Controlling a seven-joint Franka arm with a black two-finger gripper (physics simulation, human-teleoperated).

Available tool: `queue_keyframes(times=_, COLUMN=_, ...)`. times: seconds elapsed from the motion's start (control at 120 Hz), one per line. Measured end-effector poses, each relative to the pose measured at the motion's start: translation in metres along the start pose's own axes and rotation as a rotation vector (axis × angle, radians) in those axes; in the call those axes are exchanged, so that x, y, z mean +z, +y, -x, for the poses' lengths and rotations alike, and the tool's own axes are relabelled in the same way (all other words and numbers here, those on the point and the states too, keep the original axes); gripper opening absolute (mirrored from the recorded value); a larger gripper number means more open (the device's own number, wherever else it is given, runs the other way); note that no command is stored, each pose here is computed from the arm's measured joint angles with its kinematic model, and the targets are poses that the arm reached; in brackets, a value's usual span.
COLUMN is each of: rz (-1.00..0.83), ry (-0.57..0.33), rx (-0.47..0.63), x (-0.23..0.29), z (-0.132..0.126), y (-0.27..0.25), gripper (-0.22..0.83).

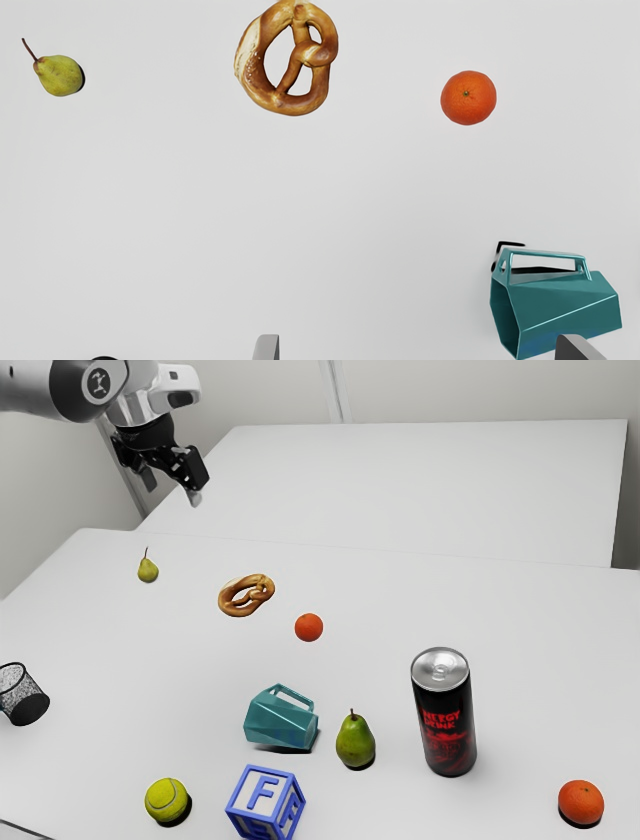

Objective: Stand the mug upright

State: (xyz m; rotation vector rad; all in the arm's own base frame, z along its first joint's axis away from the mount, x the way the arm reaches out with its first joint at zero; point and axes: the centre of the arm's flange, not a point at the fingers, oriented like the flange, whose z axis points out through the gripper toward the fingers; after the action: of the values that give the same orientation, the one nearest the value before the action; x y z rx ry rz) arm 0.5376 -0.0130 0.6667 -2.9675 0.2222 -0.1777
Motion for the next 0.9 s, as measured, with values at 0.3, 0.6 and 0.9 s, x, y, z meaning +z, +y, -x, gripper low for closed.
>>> queue_keyframes(times=0.3, rz=0.005, ry=-0.017, rx=-0.01, x=0.01, z=0.003, y=-0.003, gripper=0.62)
queue_keyframes(times=0.6, rz=0.313, ry=-0.173, rx=-0.214, x=0.108, z=0.027, y=-0.052, gripper=0.62)
queue_keyframes(times=0.9, rz=0.608, ry=-0.387, rx=-0.432, x=0.242, z=0.062, y=-0.079, gripper=0.62)
